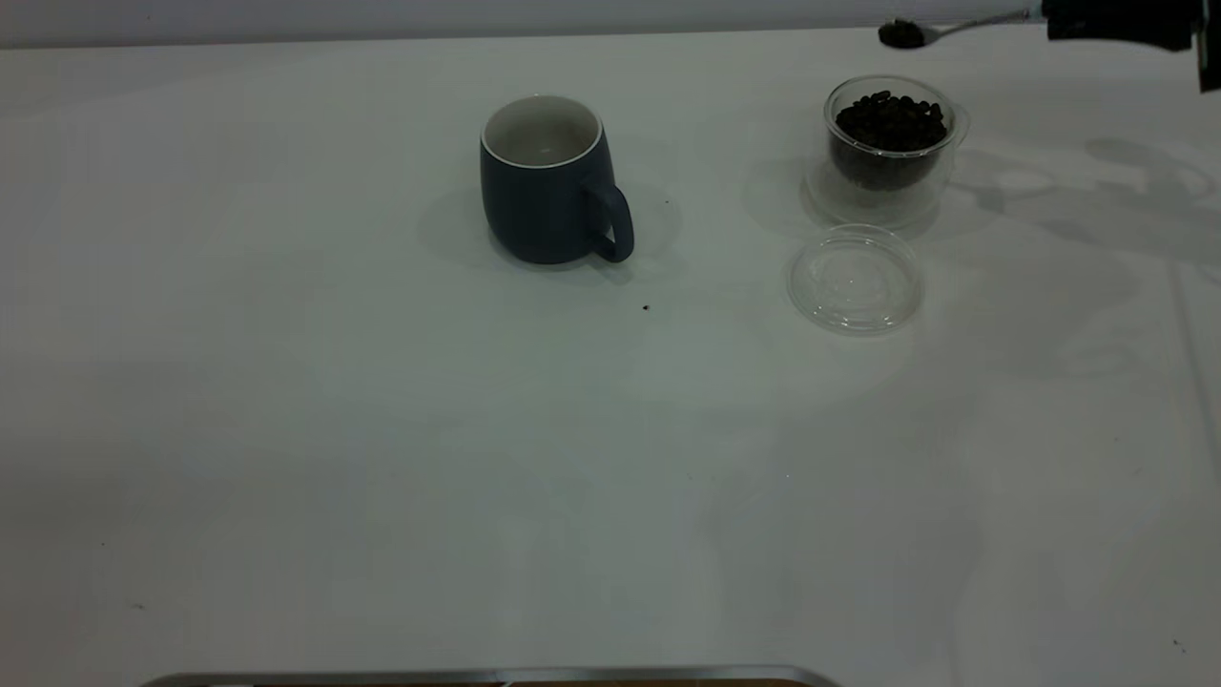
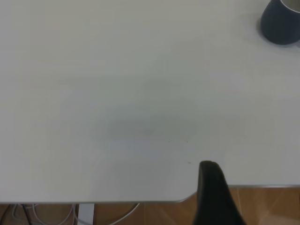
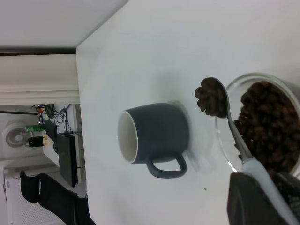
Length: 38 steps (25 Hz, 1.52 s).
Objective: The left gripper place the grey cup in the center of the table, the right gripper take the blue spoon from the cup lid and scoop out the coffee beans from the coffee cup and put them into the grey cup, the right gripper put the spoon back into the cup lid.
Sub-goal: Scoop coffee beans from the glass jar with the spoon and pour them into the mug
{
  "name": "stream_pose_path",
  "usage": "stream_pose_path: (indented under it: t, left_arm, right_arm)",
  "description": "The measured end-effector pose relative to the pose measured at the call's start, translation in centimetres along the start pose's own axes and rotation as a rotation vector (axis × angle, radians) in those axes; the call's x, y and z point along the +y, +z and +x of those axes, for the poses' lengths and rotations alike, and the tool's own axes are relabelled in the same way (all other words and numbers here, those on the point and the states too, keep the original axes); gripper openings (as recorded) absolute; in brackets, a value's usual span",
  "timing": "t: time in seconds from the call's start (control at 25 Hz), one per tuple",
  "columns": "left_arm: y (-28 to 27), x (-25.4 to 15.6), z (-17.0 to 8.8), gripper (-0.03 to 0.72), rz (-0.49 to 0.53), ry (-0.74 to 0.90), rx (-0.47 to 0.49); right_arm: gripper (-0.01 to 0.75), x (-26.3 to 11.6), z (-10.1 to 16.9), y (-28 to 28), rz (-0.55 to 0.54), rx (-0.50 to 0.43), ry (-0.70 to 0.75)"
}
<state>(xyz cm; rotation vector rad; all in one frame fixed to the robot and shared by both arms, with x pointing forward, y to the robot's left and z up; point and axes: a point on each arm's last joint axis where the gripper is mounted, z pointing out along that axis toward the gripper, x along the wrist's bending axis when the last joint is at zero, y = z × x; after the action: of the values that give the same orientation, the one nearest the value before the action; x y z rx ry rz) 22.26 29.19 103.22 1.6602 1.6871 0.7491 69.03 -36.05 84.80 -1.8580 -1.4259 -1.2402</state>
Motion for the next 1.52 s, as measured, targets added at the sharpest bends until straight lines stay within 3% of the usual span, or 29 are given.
stream_pose_path:
  t: [1.12, 1.52]
  left_arm:
    - [0.0, 0.0, 0.0, 0.499, 0.000, -0.001, 0.000]
    - [0.0, 0.0, 0.0, 0.499, 0.000, -0.001, 0.000]
  right_arm:
    - [0.098, -5.9, 9.1, 13.3, 0.252, 0.124, -0.110]
    - [0.098, -8.3, 11.2, 16.8, 0.287, 0.111, -0.157]
